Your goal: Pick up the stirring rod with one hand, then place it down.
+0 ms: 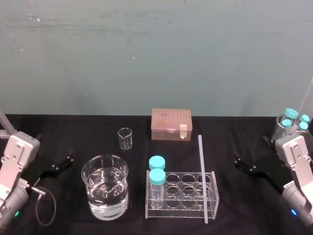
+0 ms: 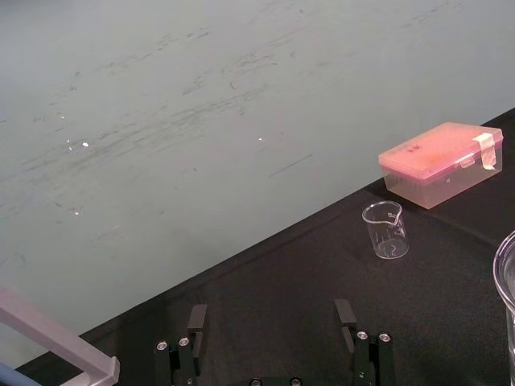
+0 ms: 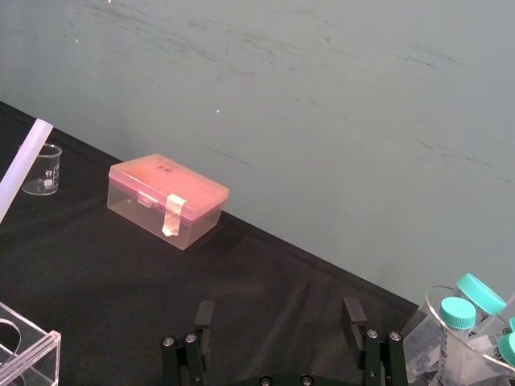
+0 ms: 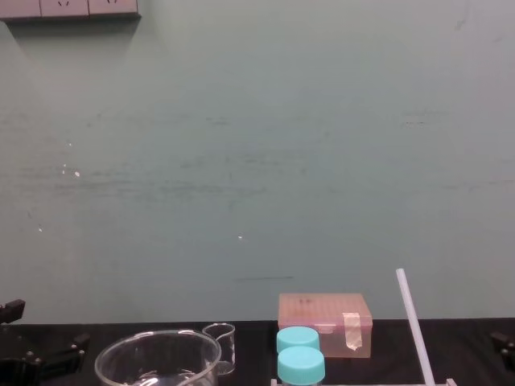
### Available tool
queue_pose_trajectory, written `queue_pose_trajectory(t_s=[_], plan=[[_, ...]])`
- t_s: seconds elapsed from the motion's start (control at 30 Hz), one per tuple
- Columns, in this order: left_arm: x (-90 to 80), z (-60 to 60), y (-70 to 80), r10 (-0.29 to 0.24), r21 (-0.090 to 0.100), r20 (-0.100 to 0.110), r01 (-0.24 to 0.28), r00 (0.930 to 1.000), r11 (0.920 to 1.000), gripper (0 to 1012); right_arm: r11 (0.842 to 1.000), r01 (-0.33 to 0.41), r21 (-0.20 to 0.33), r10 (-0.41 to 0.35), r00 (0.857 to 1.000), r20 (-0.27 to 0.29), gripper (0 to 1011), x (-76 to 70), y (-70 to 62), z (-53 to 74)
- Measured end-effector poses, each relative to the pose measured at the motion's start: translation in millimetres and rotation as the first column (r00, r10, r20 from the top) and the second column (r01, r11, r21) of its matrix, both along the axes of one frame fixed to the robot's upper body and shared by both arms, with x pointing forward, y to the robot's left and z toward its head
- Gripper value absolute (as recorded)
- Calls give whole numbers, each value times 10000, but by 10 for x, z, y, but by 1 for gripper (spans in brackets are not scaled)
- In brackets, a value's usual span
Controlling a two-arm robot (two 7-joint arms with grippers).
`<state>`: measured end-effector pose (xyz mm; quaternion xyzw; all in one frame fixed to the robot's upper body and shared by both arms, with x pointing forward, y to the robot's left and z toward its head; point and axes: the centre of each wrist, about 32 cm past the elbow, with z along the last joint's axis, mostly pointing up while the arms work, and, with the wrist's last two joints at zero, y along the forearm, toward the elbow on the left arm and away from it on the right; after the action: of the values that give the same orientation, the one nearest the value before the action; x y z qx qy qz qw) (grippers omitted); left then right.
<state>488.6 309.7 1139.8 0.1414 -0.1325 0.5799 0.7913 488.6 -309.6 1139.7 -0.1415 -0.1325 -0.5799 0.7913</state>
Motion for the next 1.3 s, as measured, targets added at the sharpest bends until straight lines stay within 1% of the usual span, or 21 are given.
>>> queue_pose_trajectory(t_s=[0.73, 0.8, 0.83, 1.0, 1.03, 1.07, 1.13, 1.17, 1.23, 1.27, 1.3], plan=[[0, 0, 0, 0, 0, -1, 0, 10000, 10000, 1005, 10000, 14, 51, -14, 10000, 40, 1003, 4, -7, 7], [0, 0, 0, -1, 0, -1, 1, 10000, 10000, 1005, 9995, 82, 315, -89, 9997, 242, 1003, 22, -26, 44], [0, 0, 0, 1, 0, 0, -1, 10000, 10000, 1005, 9987, 94, 499, -116, 9990, 440, 1003, 34, -30, 78], [0, 0, 0, 0, 0, -1, 0, 10000, 10000, 1005, 9964, 106, 839, -172, 9967, 791, 1003, 67, -41, 166], [0, 0, 0, 0, 0, -1, 0, 10000, 10000, 1005, 9943, 88, 1063, -177, 9964, 827, 1003, 81, -49, 210], [0, 0, 0, 1, 0, -1, -1, 10000, 10000, 1005, 9904, 63, 1380, -165, 9972, 728, 1003, 93, -57, 263], [0, 0, 0, 0, 0, -1, 0, 10000, 10000, 1005, 9833, -49, 1821, -59, 9983, 588, 1003, 106, -71, 333], [0, 0, 0, 0, -1, 0, 0, 10000, 10000, 1005, 9735, -164, 2281, 56, 9988, 478, 1003, 121, -94, 416], [0, 0, 0, 0, 0, -1, 0, 10000, 10000, 1005, 9626, -273, 2697, 178, 9991, 375, 1003, 135, -112, 493], [0, 0, 0, 0, 0, 0, 0, 10000, 10000, 1005, 9500, -410, 3096, 342, 9990, 274, 1003, 151, -135, 578], [0, 0, 0, 0, 0, 0, 0, 10000, 10000, 1005, 9439, -484, 3268, 441, 9988, 205, 1003, 158, -148, 613]])
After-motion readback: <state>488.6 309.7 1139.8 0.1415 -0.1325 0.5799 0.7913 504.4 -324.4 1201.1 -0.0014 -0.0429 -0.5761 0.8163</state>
